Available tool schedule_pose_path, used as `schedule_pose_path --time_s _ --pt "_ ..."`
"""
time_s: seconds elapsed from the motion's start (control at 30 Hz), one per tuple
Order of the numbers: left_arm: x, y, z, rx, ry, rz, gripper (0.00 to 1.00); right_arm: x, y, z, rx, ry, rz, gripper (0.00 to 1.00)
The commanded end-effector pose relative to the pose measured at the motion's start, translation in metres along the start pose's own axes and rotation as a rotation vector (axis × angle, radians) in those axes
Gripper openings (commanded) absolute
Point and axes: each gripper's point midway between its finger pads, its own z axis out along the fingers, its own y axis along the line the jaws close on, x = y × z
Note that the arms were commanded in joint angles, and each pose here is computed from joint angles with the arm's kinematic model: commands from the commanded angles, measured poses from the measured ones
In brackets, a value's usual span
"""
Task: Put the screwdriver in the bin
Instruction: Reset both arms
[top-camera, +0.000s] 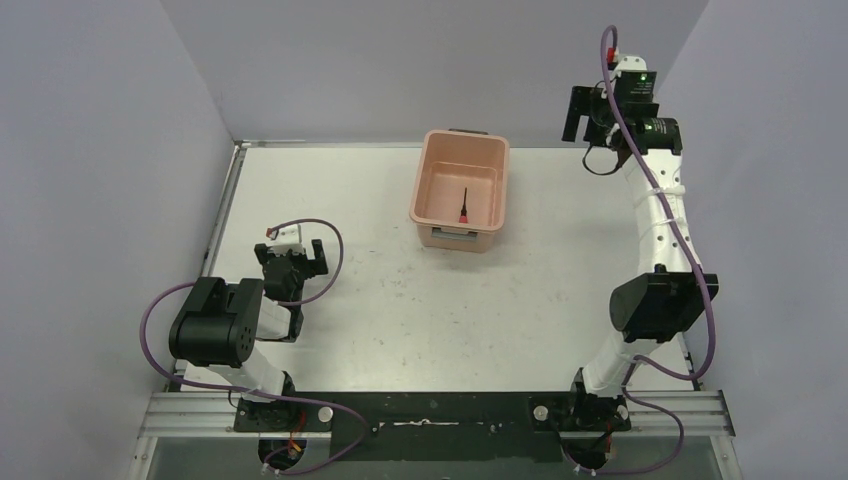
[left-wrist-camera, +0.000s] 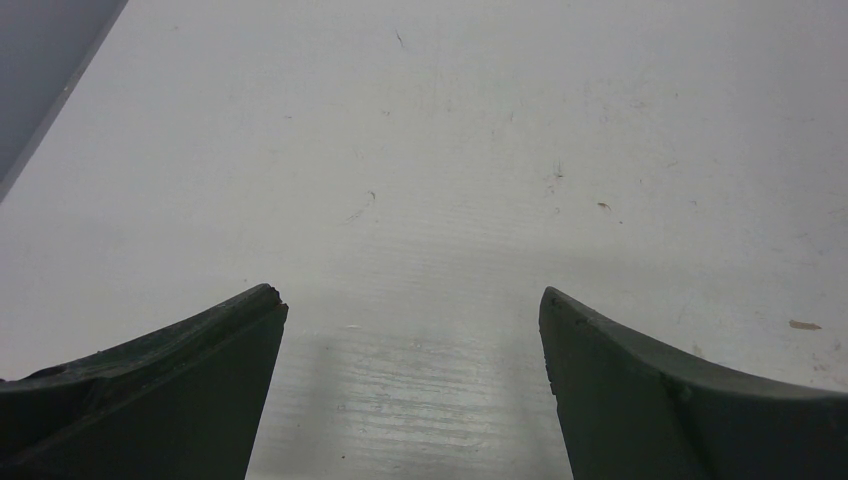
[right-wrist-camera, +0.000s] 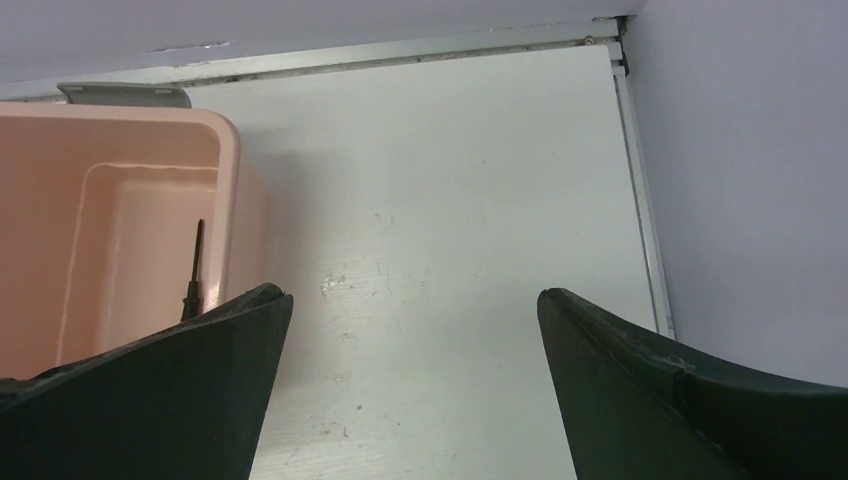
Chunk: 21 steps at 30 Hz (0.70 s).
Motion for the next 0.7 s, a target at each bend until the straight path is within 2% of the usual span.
schedule_pose_path --time_s 0.0,0.67 --pt "-0.018 -0.003 0.005 0.007 -0.060 -0.003 0.97 -0.017 0.004 -0.014 -0.035 -0.069 -0.045 1.00" --pt "-0.018 -0.002 0.005 0.006 -0.059 -0.003 0.97 -0.025 0.001 -0.024 -0.026 -0.092 -0.076 1.00"
